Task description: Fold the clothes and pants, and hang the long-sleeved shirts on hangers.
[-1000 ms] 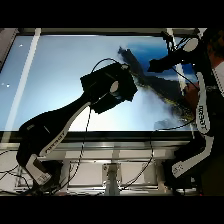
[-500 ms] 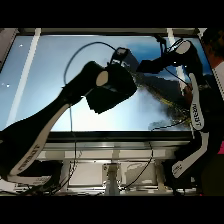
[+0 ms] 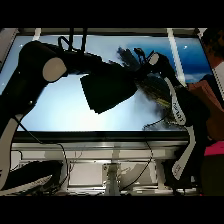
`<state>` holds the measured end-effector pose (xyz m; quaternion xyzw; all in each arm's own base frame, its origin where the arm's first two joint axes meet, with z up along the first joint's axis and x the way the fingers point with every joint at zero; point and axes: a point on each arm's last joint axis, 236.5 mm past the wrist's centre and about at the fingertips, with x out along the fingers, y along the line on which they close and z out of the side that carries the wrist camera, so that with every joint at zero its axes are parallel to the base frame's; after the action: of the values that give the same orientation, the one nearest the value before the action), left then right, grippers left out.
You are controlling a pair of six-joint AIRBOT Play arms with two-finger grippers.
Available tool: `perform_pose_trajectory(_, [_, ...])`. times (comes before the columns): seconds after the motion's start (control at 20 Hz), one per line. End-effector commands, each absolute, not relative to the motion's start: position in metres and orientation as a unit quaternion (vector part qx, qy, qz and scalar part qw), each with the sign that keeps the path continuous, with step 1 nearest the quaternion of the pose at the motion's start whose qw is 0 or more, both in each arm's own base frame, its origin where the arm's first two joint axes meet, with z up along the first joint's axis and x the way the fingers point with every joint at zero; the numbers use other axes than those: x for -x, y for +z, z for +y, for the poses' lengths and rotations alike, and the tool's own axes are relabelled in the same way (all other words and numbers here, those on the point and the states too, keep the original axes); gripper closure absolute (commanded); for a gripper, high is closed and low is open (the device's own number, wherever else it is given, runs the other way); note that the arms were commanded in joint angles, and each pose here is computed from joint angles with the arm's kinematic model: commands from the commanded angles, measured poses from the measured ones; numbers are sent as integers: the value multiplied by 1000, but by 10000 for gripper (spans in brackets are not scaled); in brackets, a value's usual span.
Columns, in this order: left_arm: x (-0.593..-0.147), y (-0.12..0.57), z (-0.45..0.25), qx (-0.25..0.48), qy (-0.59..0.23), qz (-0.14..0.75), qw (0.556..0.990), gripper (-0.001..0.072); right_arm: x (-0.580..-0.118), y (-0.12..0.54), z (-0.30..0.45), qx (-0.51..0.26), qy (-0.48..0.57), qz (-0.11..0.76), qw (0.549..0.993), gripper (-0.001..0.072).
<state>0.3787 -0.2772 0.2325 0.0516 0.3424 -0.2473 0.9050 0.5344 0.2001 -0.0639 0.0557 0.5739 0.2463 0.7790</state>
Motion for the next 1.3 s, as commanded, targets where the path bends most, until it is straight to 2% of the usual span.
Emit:
perform_pose_trajectory(0.0, [-381, 235, -272, -54, -242, 338, 908, 688, -517, -80, 216, -91, 260, 614, 740, 26])
perform_pose_trajectory(0.25, [-383, 228, -275, -56, -241, 346, 905, 688, -472, -88, 261, -200, 332, 670, 634, 51])
perform_pose_trajectory(0.35, [-382, 226, -275, -57, -241, 350, 904, 688, -467, -92, 283, -223, 347, 669, 618, 65])
perform_pose_trajectory(0.4, [-381, 225, -273, -58, -239, 353, 902, 688, -470, -93, 291, -223, 347, 662, 626, 163])
perform_pose_trajectory(0.45, [-380, 224, -273, -59, -239, 356, 902, 688, -476, -92, 299, -224, 346, 649, 639, 313])
perform_pose_trajectory(0.55, [-380, 223, -273, -60, -238, 357, 901, 688, -488, -88, 314, -229, 344, 625, 662, 682])
perform_pose_trajectory(0.65, [-381, 224, -271, -61, -237, 356, 902, 688, -493, -77, 320, -231, 349, 610, 673, 680])
perform_pose_trajectory(0.8, [-383, 224, -268, -68, -230, 352, 905, 688, -505, -50, 299, -178, 358, 583, 707, 681])
perform_pose_trajectory(1.05, [-384, 224, -266, -71, -227, 351, 906, 689, -538, 28, 197, -85, 276, 525, 800, 681])
perform_pose_trajectory(1.25, [-384, 224, -266, -71, -227, 351, 906, 688, -554, 83, 95, -87, 173, 487, 852, 682])
